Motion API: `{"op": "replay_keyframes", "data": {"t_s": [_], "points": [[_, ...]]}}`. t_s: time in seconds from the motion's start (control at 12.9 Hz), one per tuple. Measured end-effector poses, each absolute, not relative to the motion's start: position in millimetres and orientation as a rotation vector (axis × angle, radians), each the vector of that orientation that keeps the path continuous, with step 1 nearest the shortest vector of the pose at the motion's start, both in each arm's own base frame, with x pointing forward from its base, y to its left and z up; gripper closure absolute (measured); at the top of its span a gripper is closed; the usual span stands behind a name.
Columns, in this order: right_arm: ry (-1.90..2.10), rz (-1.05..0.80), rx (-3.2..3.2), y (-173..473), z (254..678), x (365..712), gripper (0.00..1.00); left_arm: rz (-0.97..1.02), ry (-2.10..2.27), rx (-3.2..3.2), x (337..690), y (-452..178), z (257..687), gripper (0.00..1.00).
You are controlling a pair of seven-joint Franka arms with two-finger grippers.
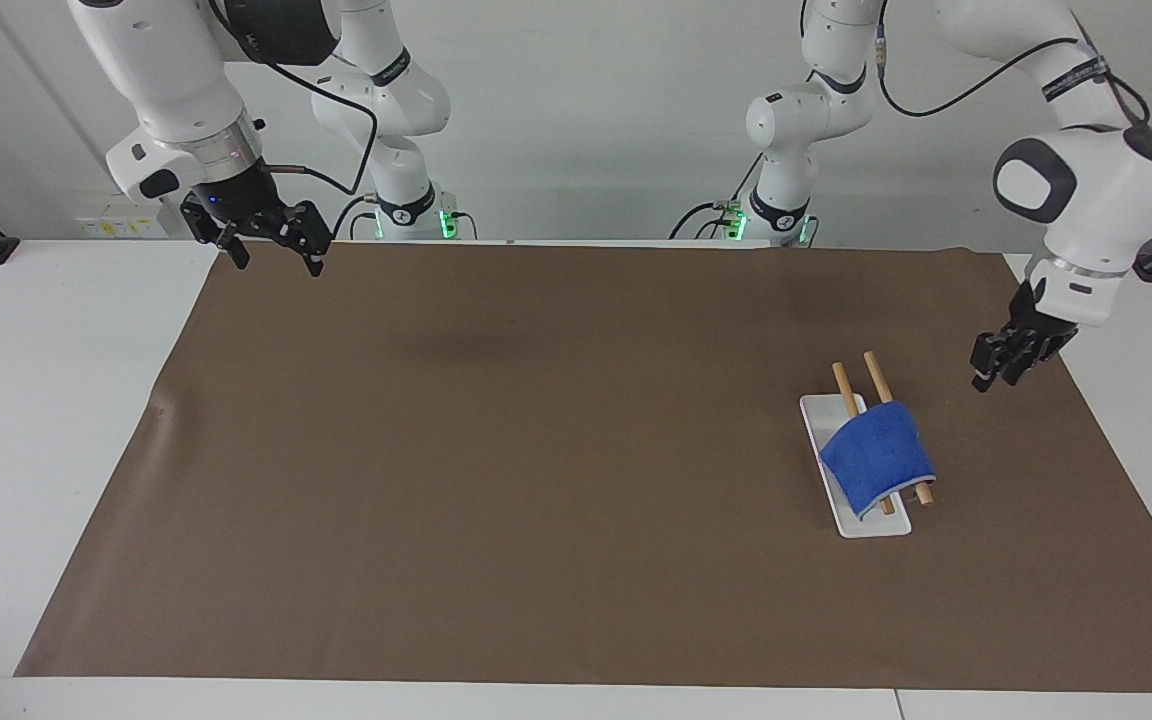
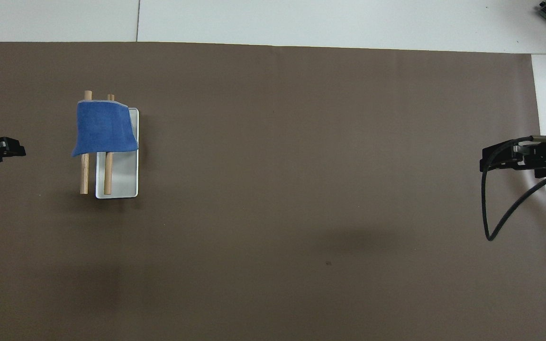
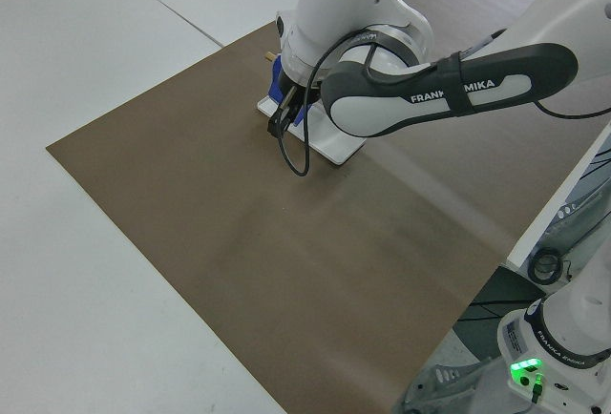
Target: Right arm passes towel to left arm to hang
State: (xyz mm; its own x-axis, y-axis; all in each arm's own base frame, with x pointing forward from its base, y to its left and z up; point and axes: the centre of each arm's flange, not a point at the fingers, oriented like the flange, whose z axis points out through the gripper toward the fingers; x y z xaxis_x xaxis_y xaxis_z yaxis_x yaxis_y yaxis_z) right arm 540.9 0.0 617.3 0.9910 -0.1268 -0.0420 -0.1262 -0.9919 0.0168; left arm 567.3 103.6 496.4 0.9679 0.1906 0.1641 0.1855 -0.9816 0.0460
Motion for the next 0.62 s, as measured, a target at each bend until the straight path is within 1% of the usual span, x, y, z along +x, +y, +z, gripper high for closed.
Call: {"op": "replay_keyframes", "data": {"t_s": [0.31,0.39,0.46,0.62], "points": [[-0.198,-0.067,3.120,0,617,541,0.00,0.129,0.242,3.126,564,98,571,0.47],[-0.198,-0.067,3.120,0,617,541,0.00,0.095,0.221,3.127,561,90,587,0.48],[-0.198,-0.068,3.120,0,617,541,0.00,0.069,0.191,3.129,558,79,603,0.47],[-0.198,-0.068,3.120,0,617,541,0.00,0.040,0.127,3.132,553,48,620,0.47]]}}
